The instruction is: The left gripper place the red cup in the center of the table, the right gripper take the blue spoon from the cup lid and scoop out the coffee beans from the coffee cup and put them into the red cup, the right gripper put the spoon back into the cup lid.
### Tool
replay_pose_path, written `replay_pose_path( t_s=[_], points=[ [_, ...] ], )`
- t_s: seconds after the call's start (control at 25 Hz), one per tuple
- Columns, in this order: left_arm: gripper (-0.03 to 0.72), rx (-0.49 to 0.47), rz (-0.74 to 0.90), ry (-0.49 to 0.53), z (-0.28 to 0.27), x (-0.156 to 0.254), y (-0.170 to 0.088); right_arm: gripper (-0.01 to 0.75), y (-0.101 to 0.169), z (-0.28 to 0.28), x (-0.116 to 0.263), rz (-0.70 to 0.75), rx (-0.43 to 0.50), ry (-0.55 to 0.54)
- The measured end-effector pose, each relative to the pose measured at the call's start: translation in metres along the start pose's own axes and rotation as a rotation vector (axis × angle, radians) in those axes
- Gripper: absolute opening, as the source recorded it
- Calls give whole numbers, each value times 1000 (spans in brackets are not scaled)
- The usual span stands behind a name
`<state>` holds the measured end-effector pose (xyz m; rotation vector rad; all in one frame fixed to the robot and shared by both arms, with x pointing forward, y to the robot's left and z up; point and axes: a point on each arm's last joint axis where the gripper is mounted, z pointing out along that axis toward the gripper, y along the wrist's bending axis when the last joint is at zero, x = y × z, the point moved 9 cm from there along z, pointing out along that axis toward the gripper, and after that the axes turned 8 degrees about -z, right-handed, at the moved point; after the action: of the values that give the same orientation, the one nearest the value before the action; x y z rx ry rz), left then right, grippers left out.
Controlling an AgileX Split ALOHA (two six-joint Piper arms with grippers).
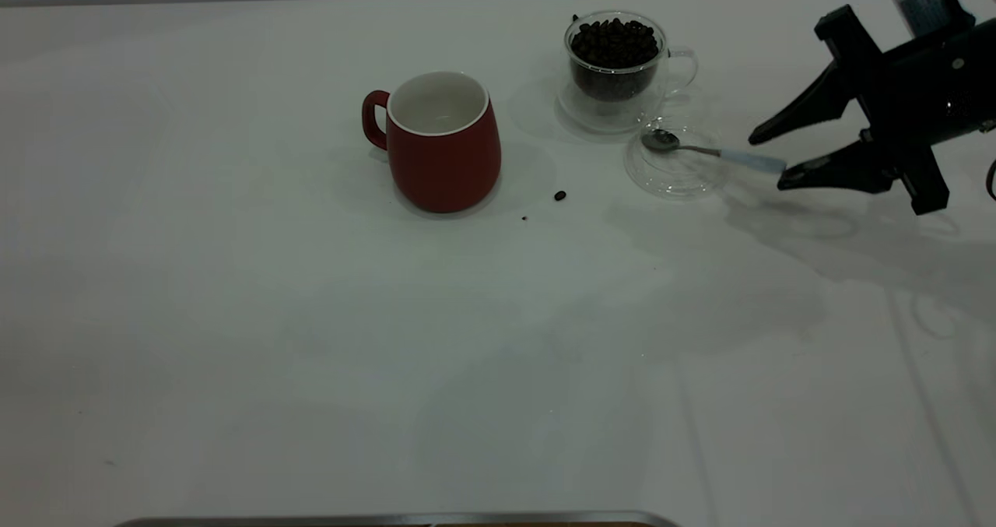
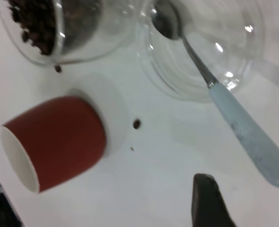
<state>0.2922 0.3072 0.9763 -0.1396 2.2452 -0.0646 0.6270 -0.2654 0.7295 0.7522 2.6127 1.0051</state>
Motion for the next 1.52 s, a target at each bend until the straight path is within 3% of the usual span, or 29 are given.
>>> replay_pose_path(
  t_s=[0.4, 0.88, 1.08, 1.32, 1.52],
  points=[
    [567, 0, -1, 0, 0, 0, 0, 437, 2, 11, 9, 3, 6, 22],
    [567, 0, -3, 0, 0, 0, 0, 437, -14, 22, 20, 17, 33, 66],
    [567, 0, -3, 0, 0, 0, 0, 437, 10, -17, 18, -182, 85, 59],
    [567, 0, -3, 0, 0, 0, 0, 437, 102, -107, 44, -616, 152, 44],
    [567, 0, -3, 0, 0, 0, 0, 437, 114, -177, 88, -744, 326, 102]
  ],
)
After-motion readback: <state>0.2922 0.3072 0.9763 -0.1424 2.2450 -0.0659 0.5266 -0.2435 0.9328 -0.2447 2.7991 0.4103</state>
